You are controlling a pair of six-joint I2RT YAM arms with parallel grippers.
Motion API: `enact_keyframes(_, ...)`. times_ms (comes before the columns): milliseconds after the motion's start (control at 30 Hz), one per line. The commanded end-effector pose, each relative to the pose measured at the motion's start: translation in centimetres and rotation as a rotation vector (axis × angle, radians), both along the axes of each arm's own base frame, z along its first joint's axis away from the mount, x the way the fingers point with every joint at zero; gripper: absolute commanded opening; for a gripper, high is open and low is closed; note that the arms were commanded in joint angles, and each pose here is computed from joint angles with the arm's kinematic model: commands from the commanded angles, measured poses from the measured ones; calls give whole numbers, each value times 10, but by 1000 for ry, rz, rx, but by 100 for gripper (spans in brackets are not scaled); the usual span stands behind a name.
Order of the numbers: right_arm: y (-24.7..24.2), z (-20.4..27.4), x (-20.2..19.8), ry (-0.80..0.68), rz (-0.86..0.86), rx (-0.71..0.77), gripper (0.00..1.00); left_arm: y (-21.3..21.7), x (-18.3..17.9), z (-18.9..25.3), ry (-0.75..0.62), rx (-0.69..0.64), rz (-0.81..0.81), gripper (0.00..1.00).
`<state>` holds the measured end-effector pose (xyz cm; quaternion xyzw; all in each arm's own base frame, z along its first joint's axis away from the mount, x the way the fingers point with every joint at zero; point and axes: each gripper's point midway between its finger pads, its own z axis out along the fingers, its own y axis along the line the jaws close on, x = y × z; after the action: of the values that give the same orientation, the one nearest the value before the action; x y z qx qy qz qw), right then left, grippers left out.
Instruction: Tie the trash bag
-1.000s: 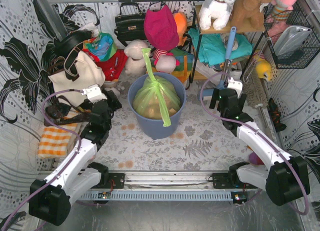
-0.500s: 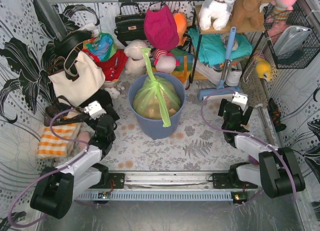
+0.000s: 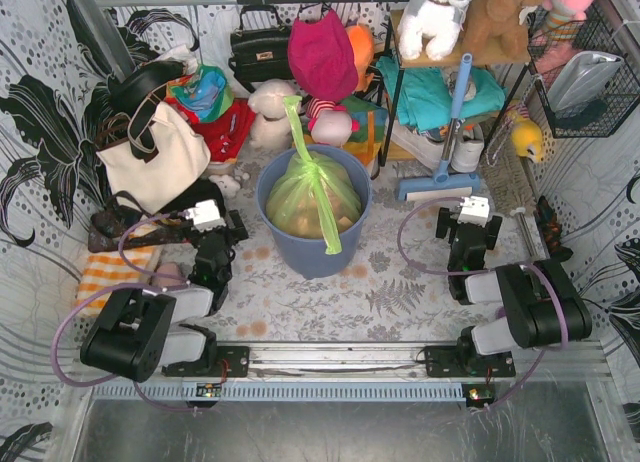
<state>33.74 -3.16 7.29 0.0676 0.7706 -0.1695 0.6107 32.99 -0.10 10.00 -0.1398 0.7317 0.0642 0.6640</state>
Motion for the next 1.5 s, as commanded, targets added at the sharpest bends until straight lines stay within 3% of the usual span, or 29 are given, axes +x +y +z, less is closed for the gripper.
enact_keyframes(0,6,17,19,-110,79,31,97,-23,28,29,-80,52,-157,98)
enact_keyframes(100,5,13,20,-97,102,62,97,-31,30,27,-103,90,-223,98)
enact_keyframes(433,22,1,25,-78,239,80,97,-20,44,18,-84,2,-270,98)
enact_keyframes(767,8,0,23,-79,152,96,97,-18,37,13,-99,1,-275,98)
enact_keyframes(1033,6,2,22,-86,146,85,97,-3,41,11,-86,-23,-184,98)
enact_keyframes(1467,7,2,23,-86,153,85,97,-6,42,10,-80,-31,-197,98)
